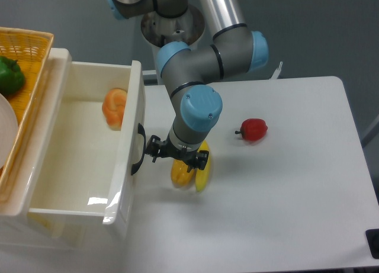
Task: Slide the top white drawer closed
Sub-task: 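Push the white drawer inward into the cabinet with the gripper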
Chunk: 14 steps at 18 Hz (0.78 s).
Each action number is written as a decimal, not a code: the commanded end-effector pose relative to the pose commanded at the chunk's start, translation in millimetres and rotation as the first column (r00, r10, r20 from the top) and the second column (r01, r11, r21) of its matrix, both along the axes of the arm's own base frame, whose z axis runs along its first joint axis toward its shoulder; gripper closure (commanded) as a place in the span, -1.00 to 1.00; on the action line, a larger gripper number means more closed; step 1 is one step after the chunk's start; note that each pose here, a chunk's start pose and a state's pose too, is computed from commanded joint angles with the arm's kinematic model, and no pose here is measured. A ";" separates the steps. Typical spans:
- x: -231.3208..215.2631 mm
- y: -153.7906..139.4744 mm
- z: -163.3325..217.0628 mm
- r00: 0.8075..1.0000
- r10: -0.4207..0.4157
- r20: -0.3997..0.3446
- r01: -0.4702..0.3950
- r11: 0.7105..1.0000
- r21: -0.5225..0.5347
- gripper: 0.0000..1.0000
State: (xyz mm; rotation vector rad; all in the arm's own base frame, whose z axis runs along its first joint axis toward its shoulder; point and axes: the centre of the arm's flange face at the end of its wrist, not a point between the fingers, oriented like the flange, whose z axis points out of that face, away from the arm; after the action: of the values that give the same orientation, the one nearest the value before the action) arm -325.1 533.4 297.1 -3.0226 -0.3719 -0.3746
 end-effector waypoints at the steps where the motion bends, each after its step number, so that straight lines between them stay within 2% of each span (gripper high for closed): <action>1: 1.0 0.4 0.9 1.000 -0.002 -0.001 0.002 1.000 0.001 -1.00; 14: 18.3 11.9 12.3 0.999 -0.035 -0.017 0.035 0.999 0.016 -1.00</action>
State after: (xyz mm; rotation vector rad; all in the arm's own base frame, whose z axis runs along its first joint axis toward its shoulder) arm -306.8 545.3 309.4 -3.0179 -0.3132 -0.3535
